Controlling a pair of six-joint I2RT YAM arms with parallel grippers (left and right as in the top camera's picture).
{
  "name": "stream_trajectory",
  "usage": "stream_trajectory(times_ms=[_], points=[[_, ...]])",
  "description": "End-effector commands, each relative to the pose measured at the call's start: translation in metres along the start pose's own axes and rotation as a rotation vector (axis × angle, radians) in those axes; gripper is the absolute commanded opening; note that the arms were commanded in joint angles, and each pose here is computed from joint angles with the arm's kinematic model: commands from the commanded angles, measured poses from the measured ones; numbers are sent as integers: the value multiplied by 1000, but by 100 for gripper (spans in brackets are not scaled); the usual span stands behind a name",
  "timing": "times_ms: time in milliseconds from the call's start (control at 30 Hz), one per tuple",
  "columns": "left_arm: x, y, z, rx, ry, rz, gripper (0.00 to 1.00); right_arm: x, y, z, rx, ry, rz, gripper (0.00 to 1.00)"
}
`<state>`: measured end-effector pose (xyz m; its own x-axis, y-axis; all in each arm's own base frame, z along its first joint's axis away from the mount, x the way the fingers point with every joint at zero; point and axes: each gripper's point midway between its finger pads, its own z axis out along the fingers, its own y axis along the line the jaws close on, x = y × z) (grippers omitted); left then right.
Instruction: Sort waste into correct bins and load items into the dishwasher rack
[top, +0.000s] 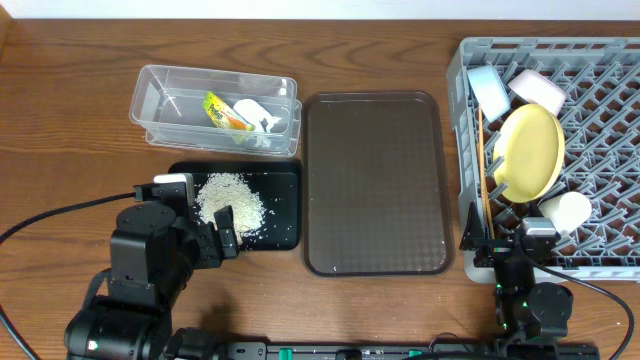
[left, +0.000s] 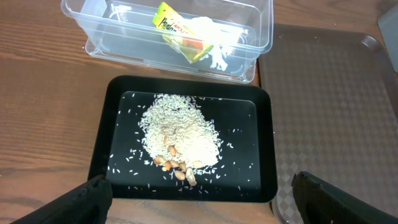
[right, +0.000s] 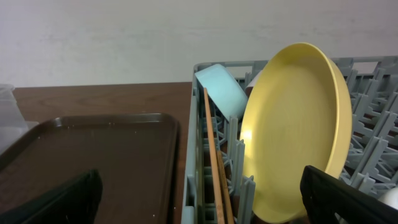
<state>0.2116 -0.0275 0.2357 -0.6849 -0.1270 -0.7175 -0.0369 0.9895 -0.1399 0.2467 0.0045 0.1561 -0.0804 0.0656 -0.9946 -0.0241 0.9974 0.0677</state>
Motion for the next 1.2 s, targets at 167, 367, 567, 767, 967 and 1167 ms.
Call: stream_trajectory(times_ms=[167,367,567,767,967,1167], points=[[9,11,-9,-40,-22,10,94,1,2,0,-5,3,4,99],[31,26,17,-42,-187,-39,94,1,2,0,-5,4,4,99],[37,29,50,5,-412,-56,94,1,2,0,-5,4,4,99],[26,34,63,27,-642,-77,94,1,2,0,-5,4,4,99],[27,29,75,35,-700,47,95,1,2,0,-5,4,4,99],[46,31,89,27,-601,66,95,1,2,0,-5,4,4,99]])
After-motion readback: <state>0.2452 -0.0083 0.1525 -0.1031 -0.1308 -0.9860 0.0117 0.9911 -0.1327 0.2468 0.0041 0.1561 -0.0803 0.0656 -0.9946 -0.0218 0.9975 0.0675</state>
